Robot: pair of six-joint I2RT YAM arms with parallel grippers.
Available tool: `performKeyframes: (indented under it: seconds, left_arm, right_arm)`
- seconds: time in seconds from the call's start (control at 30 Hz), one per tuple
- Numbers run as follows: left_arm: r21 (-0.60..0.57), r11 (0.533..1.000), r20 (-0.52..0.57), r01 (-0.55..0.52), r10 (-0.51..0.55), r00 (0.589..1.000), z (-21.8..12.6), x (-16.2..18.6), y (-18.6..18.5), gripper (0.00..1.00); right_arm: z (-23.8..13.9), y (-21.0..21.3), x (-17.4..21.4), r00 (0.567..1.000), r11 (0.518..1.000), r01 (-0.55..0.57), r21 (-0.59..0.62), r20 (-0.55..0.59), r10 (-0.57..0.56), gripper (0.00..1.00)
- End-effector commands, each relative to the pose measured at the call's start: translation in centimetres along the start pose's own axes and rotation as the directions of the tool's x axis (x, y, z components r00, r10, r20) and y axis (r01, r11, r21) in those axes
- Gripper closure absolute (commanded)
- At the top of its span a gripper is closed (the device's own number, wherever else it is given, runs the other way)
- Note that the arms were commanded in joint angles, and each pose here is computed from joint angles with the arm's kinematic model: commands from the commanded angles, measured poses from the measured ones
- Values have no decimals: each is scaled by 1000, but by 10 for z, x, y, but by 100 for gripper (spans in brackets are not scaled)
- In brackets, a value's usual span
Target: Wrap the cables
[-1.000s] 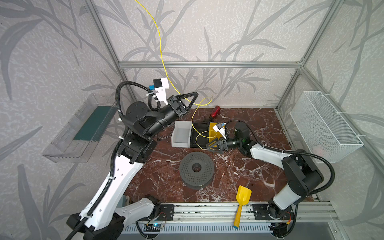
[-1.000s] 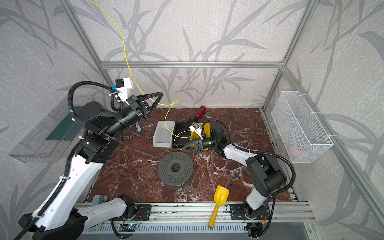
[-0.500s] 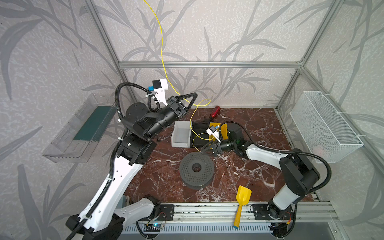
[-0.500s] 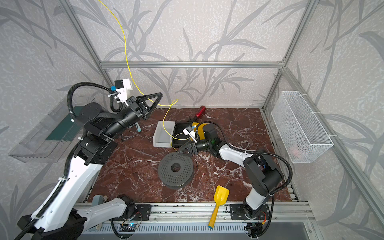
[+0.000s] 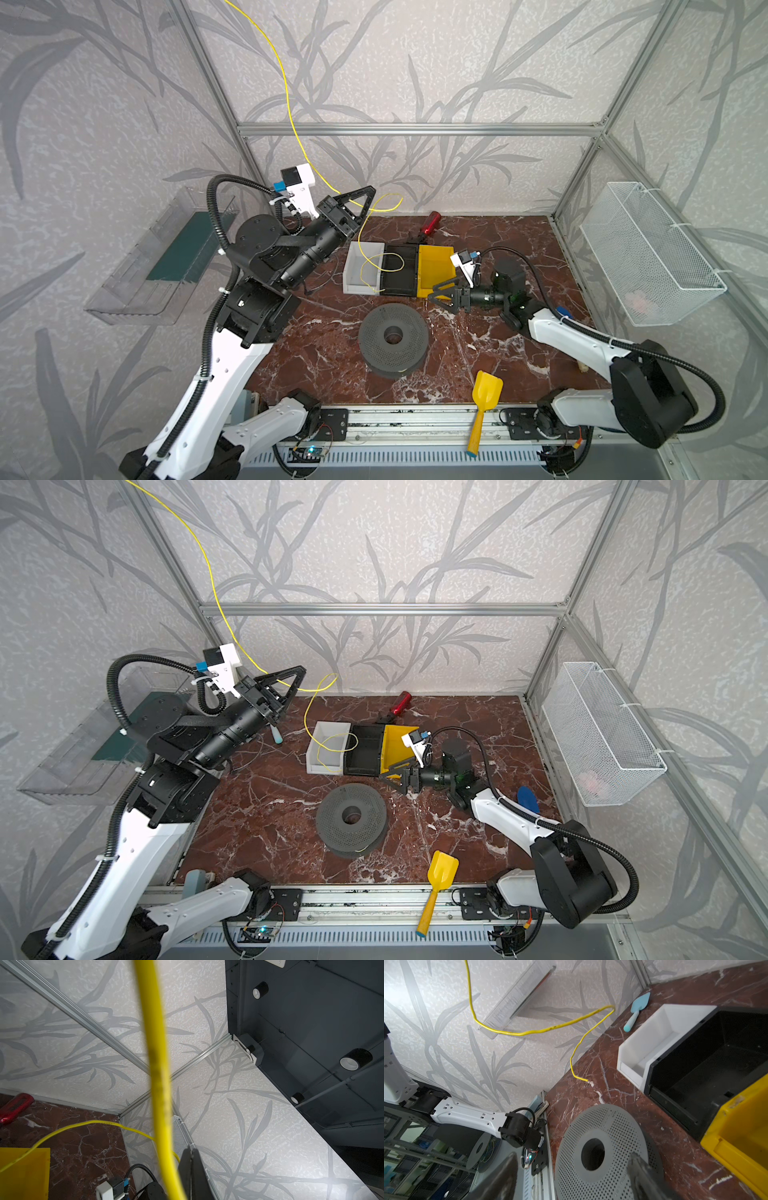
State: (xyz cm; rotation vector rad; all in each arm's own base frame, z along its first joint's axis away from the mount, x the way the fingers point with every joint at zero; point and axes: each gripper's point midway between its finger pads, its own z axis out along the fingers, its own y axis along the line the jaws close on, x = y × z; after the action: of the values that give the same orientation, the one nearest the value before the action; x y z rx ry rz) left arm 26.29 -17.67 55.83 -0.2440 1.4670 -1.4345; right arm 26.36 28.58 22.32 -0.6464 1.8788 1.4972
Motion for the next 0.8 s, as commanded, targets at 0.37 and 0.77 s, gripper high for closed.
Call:
performKeyframes:
  seconds: [0.37,0.77]
  left_arm:
    - [-213,959,339,187,-107,935,-29,-29,69,100]
    - [-155,965,335,210,-149,931,5,-35,44,100]
  right_arm:
    - [-15,-15,-16,895,982,-179,65,425,135,12]
    - [13,-5,6,892,980,-191,59,426,149,11]
